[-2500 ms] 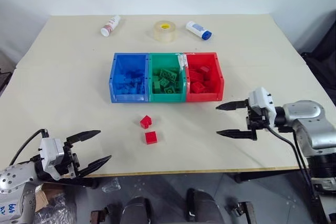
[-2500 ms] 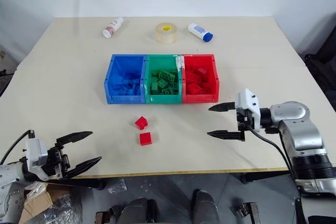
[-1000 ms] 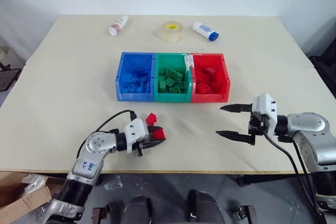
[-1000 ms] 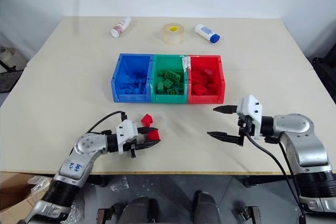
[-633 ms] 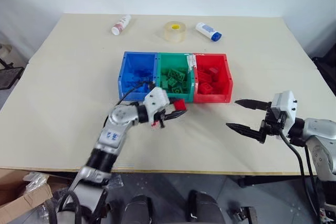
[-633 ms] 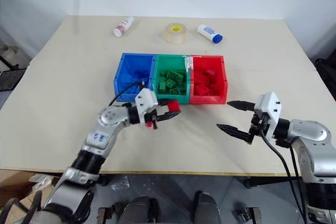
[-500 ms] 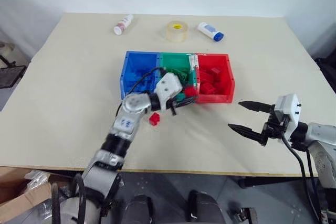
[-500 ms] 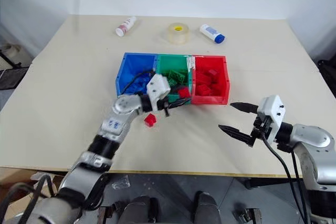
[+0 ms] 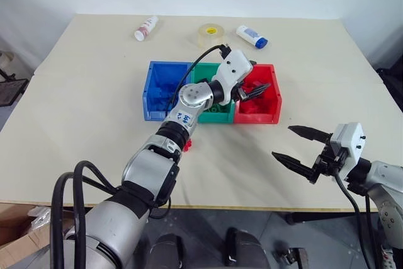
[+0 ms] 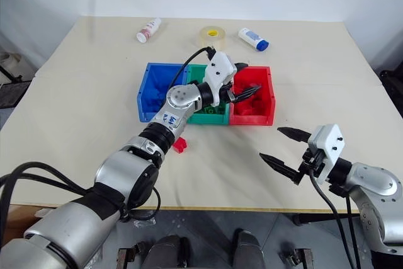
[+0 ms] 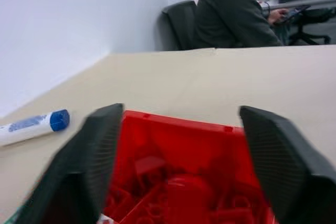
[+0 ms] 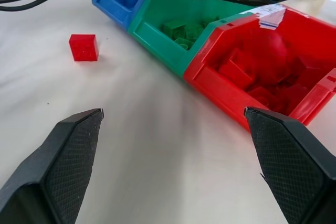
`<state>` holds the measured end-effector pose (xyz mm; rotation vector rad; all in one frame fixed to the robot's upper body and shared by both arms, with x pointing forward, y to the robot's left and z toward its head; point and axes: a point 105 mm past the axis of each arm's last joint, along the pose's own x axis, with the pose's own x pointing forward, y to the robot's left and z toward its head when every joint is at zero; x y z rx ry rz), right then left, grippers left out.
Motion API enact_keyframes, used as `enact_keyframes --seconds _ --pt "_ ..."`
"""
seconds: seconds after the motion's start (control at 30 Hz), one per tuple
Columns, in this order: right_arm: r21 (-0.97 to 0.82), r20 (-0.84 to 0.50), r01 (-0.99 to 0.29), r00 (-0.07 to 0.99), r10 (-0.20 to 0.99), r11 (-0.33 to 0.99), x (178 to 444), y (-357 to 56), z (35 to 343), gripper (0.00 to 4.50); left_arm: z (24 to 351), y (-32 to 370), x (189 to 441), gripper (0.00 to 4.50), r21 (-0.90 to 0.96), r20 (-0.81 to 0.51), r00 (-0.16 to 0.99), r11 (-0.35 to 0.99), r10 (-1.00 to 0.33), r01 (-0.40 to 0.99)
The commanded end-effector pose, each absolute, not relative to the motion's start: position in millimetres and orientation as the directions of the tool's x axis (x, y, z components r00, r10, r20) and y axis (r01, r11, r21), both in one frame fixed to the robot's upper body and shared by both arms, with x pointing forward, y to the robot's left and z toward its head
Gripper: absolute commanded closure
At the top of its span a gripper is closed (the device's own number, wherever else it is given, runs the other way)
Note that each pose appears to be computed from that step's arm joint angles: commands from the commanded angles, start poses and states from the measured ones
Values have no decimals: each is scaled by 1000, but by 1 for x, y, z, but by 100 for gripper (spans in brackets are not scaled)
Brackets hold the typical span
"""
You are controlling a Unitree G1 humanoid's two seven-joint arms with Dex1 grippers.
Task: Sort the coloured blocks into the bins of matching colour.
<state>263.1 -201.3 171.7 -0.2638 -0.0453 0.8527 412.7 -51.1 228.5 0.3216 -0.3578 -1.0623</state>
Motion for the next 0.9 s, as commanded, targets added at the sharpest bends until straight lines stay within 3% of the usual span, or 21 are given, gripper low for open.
enact_keyframes --seconds 0.03,0.33,0.5,0.73,0.9 --pt "-279 -34 -735 651 759 618 264 -200 184 0 238 -47 409 2 466 163 407 434 -899 771" --pt "-290 -69 -787 584 809 544 276 -197 187 0 223 0 387 2 500 128 251 281 -960 819" --pt "-275 -123 -831 529 840 483 281 -196 181 0 193 67 363 2 484 2 292 257 -956 836" --pt "-259 -162 -878 451 878 403 291 -192 179 0 155 151 307 2 370 -206 362 270 -909 889" --pt "-250 -207 -911 381 901 328 292 -189 173 0 142 196 286 2 314 -282 450 361 -848 878"
